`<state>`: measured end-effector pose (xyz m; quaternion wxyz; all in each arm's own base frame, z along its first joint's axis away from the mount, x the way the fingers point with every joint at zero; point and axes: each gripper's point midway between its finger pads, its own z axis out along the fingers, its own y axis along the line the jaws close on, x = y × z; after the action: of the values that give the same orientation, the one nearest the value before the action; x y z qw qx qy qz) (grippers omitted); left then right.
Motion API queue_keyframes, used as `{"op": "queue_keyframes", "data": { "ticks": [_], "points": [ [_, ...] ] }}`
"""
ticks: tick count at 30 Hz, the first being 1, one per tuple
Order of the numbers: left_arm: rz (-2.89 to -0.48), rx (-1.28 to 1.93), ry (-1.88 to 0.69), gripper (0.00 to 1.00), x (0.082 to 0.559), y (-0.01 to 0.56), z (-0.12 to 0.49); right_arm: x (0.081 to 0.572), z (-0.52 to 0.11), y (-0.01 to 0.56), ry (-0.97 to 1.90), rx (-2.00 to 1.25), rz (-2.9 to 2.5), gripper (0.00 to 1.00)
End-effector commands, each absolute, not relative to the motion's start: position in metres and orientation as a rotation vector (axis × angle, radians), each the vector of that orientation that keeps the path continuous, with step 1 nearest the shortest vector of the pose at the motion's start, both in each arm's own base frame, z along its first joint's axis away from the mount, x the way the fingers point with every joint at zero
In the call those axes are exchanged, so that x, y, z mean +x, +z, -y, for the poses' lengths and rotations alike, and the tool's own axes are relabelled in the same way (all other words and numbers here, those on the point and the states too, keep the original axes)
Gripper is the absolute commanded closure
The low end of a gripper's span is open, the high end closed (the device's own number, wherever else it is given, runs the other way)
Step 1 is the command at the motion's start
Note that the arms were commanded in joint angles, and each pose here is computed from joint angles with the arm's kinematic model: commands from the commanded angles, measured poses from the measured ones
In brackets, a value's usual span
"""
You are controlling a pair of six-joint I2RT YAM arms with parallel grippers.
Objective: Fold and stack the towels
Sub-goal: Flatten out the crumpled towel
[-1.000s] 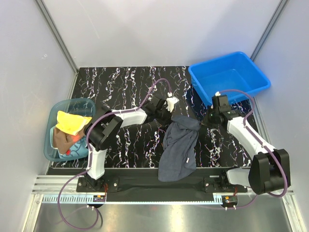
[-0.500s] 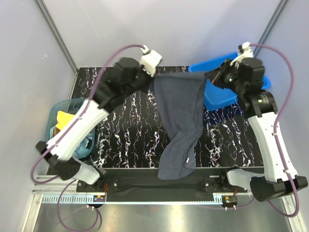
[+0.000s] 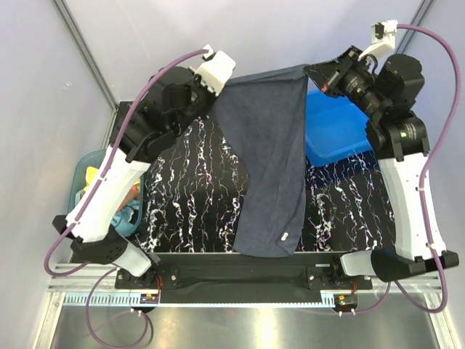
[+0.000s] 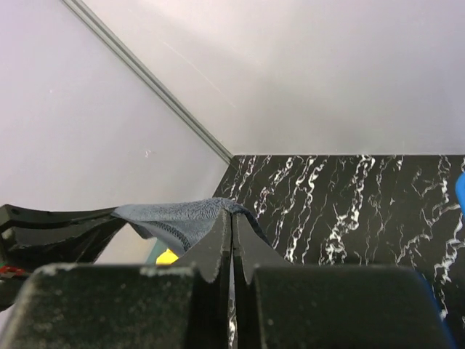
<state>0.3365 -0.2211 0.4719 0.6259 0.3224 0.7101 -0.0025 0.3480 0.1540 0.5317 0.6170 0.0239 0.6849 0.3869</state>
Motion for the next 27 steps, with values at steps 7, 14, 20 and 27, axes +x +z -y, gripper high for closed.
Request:
{"op": "queue_keyframes", "data": {
  "ticks": [7, 14, 20, 27],
  "points": [
    [-1.511, 0.526, 0.281, 1.00, 0.382, 0.529, 0.186, 0.393, -0.167, 0.574, 0.926, -0.035, -1.401, 1.00],
    [-1.455, 0.445, 0.389, 1.00, 0.385, 0.560, 0.151, 0.404, -0.182, 0.591, 0.978, -0.111, -1.375, 1.00],
    [-1.457, 0.562, 0.316, 1.00, 0.330, 0.550, 0.159, 0.358, -0.172, 0.578, 0.959, -0.112, -1.414, 1.00],
    [-1.420, 0.795, 0.200, 1.00, 0.225, 0.516, 0.189, 0.251, -0.170, 0.539, 1.079, -0.201, -1.391, 1.00]
  ]
}}
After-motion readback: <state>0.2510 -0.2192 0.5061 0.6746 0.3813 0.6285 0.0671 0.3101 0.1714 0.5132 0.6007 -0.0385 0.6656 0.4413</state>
